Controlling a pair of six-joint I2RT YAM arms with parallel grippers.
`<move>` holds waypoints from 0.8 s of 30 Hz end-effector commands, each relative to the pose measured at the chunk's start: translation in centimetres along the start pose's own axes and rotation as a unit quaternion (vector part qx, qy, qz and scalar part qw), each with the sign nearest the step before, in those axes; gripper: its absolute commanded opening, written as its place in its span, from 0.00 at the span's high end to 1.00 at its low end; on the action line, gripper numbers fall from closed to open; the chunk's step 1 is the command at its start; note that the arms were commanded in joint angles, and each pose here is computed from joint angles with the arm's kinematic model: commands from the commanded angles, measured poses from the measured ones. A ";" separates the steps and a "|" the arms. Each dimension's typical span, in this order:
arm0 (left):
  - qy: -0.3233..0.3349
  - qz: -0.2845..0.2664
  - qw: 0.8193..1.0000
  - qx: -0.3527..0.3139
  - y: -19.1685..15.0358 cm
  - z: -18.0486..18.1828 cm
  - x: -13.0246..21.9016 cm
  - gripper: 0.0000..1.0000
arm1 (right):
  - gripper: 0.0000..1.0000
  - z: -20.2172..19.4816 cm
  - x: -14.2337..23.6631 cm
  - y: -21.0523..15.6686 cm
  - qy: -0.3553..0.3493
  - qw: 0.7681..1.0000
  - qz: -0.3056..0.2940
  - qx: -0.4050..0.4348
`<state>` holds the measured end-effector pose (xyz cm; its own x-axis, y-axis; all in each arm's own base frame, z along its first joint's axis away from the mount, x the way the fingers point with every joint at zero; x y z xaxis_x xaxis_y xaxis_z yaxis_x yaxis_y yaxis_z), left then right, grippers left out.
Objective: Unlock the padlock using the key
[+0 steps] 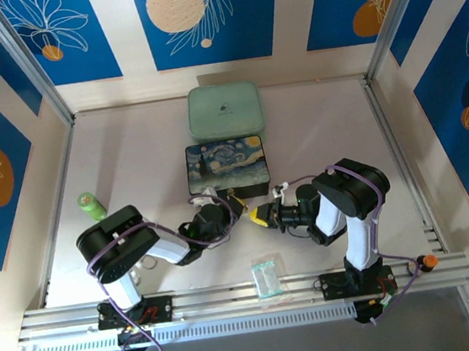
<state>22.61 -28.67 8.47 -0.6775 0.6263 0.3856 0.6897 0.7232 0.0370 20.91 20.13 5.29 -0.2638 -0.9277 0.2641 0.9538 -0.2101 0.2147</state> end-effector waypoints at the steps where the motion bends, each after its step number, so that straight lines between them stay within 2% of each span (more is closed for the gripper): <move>1: -0.045 0.004 0.999 -0.009 0.0 -3.0 -0.2 1.00 | 1.00 -1.4 0.5 -2.0 -0.026 0.999 0.033 -0.025; 16: -0.042 -0.014 0.999 -0.009 1.0 -2.7 -0.1 1.00 | 1.00 -0.8 1.2 -2.8 -0.038 0.998 0.048 -0.026; 24: -0.057 0.003 0.998 -0.006 0.5 -3.2 -0.1 1.00 | 1.00 0.3 0.4 -1.9 -0.027 0.998 0.056 -0.004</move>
<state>23.14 -28.50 8.42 -0.6782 0.6182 0.3975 0.6909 0.7206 0.0582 19.06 19.97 5.29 -0.1947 -0.9250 0.3264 0.9743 -0.1439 0.1734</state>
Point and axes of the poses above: each hand's point on the last joint's axis, 136 mm out from that joint toward the fingers, its own x axis back along the fingers, its own z axis along the line the jaws close on, y = z × x, the point moved 6 cm from there along x, back along the fingers, and after that the axes turned 15 degrees about x, right-handed, at the moved point
